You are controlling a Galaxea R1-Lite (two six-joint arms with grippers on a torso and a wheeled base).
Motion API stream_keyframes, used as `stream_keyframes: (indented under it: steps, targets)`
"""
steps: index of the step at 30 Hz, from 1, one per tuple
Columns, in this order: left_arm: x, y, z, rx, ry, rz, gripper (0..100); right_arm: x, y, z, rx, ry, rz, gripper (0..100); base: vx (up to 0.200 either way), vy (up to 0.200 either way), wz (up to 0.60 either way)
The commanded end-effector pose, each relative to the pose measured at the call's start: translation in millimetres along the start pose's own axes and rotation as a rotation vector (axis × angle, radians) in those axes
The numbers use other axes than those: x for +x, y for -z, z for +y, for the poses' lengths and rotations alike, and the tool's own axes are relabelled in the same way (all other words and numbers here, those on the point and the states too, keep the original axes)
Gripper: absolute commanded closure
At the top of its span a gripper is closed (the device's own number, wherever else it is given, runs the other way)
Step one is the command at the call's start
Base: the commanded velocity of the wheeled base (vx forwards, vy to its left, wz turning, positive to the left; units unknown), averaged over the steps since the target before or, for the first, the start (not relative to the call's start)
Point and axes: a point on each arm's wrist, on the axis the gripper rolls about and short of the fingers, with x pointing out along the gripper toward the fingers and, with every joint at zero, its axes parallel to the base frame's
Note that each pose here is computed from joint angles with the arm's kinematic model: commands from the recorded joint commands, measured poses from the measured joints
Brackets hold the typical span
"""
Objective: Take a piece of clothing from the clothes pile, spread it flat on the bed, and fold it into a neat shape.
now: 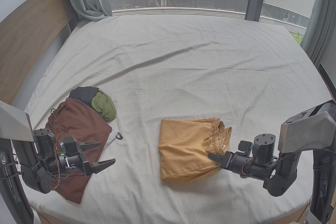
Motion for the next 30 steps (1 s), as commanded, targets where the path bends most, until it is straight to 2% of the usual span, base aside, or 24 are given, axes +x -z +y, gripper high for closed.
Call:
stream_keyframes:
  steps: [1, 7, 18, 25, 30]
  targets:
    - [0, 0, 1, 0.001, -0.002, -0.002, 0, -4, -7, 14, -0.021, -0.044, -0.025, 100, 0.000, 0.000, 0.00]
    - [1, 0, 0, 0.000, 0.003, 0.001, 0, -11, -15, 37, -0.054, -0.112, -0.059, 100, 0.000, 0.000, 0.00]
    - [1, 1, 0, -0.002, 0.003, 0.003, 0, -13, -26, 54, -0.083, -0.170, -0.109, 100, 0.000, 0.000, 0.00]
    - [1, 1, 0, -0.001, 0.003, 0.002, 0, -12, -41, 78, -0.116, -0.252, -0.165, 100, 0.000, 0.000, 0.00]
    - [1, 1, 0, -0.001, 0.003, 0.002, 0, -10, -46, 82, -0.119, -0.259, -0.171, 100, 0.000, 0.000, 0.00]
